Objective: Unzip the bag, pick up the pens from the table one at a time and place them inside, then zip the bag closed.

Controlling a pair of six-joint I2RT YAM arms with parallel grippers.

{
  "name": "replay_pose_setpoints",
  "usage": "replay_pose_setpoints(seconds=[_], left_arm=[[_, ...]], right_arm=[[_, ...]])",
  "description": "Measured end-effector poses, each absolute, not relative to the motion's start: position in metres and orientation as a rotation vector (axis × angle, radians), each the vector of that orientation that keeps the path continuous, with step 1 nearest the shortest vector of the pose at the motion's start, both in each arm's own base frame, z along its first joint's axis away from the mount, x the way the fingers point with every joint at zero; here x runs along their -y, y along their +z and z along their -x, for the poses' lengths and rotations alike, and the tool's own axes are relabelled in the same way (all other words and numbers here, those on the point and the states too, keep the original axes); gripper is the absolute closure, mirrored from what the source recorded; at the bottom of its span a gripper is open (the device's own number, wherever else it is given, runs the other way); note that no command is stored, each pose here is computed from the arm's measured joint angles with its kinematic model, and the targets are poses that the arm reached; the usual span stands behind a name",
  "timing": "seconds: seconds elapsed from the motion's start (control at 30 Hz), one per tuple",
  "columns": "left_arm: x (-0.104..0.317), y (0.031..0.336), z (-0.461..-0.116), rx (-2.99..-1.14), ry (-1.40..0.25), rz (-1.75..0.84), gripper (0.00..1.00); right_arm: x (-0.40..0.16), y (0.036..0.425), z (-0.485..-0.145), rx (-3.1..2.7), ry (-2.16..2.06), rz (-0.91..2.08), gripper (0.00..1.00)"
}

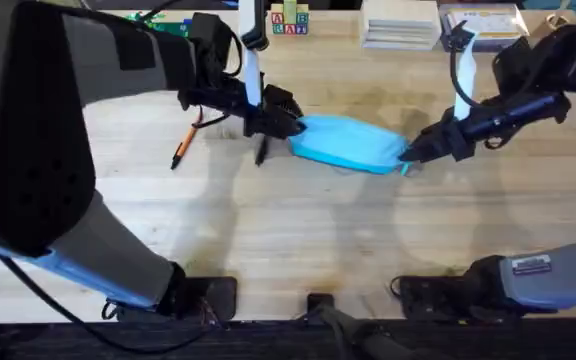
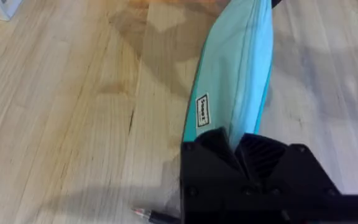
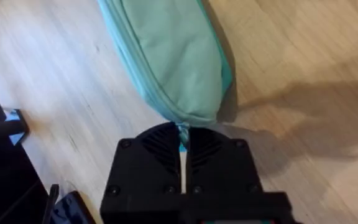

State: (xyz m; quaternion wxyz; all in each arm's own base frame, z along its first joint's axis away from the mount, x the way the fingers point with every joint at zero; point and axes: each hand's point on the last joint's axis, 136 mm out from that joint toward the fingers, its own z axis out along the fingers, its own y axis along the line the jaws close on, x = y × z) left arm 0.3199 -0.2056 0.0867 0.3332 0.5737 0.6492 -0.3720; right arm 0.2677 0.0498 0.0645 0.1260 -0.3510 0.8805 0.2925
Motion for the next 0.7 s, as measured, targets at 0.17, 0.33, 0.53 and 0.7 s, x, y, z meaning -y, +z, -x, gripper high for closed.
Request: replay_pose_setpoints(seconds=[0.17, 0.33, 0.53, 0.7], left_arm=[[0.206, 0.087, -0.32, -1.694, -0.973, -1.497, 0.958], [0.206, 0.087, -0.32, -1.693, -0.974, -1.498, 0.958], [0.207, 0.087, -0.318, -1.69, -0.981, -1.5, 0.958], [0.211, 0.088, -0.316, -1.683, -0.99, -1.51, 0.958]], right_arm=[[-0.048, 0.062, -0.266, -2.581, 0.831, 1.038, 0.963], [-0.047, 0.06, -0.266, -2.599, 0.814, 1.044, 0.97], [-0.041, 0.06, -0.268, -2.65, 0.773, 1.009, 0.97], [-0.032, 0.068, -0.27, -2.713, 0.72, 0.997, 0.971]])
